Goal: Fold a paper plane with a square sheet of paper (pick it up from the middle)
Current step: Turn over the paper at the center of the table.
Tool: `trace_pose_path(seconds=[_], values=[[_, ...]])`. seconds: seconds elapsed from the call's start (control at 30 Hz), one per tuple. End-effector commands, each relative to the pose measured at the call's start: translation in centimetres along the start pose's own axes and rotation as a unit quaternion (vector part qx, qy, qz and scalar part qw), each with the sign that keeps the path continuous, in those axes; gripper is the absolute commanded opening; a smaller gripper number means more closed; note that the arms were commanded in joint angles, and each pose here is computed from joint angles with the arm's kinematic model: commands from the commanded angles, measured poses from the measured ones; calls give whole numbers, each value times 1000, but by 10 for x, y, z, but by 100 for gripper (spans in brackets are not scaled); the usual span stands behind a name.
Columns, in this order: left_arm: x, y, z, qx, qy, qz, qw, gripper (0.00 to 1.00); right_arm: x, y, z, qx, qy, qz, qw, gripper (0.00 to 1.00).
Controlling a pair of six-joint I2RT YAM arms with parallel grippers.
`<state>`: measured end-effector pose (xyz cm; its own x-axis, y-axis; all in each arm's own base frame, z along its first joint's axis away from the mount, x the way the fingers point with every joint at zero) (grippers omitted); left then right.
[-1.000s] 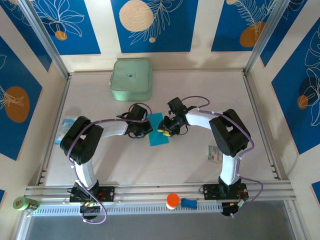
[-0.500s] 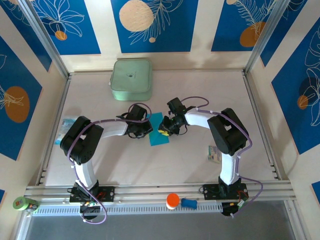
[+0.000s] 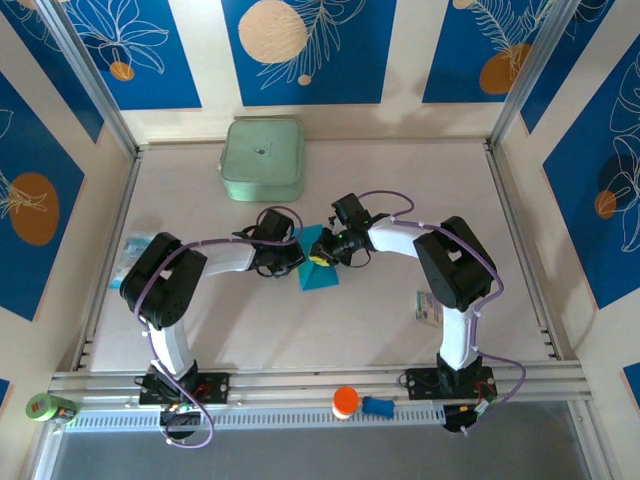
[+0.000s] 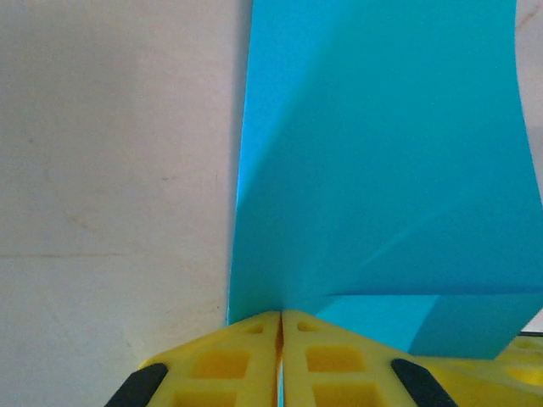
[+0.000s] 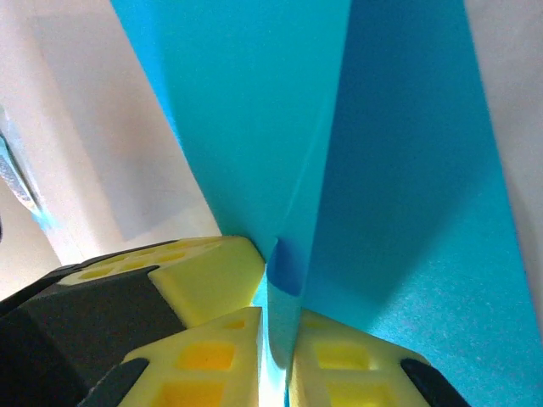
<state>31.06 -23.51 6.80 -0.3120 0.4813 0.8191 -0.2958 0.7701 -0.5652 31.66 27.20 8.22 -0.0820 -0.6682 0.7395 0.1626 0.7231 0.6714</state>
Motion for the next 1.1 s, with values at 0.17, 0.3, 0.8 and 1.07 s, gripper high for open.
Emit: trace_pose_path(seconds=[0.17,0.3,0.8,1.07], values=[[2,21,6,14,14,-42,999,11,-9,-10,9,-8,22,0,1000,14],[14,12,0,15,4,-21,1000,16,-7,-9,8,-5,17,-1,1000,5],[109,-32,-21,-19,-24,218,975,64,75,47,-23,96,-25,-158,982,0],[118,-52,-12,-62,-17,301,952,86,110,63,-30,88,-17,-238,967,0]])
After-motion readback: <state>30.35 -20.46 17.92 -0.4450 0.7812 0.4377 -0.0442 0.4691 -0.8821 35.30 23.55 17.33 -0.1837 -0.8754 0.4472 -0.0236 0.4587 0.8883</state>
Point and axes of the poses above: each hand's point on the last joint's axis, 136 mm out from that joint toward the fingers, its own x axis back along the fingers, its own y axis along the line the jaws close on, z = x × y, the point moved 6 cm from there along x, back along the fingers, and after that the axes turned 2 degrees about x, right-handed, at the moved point
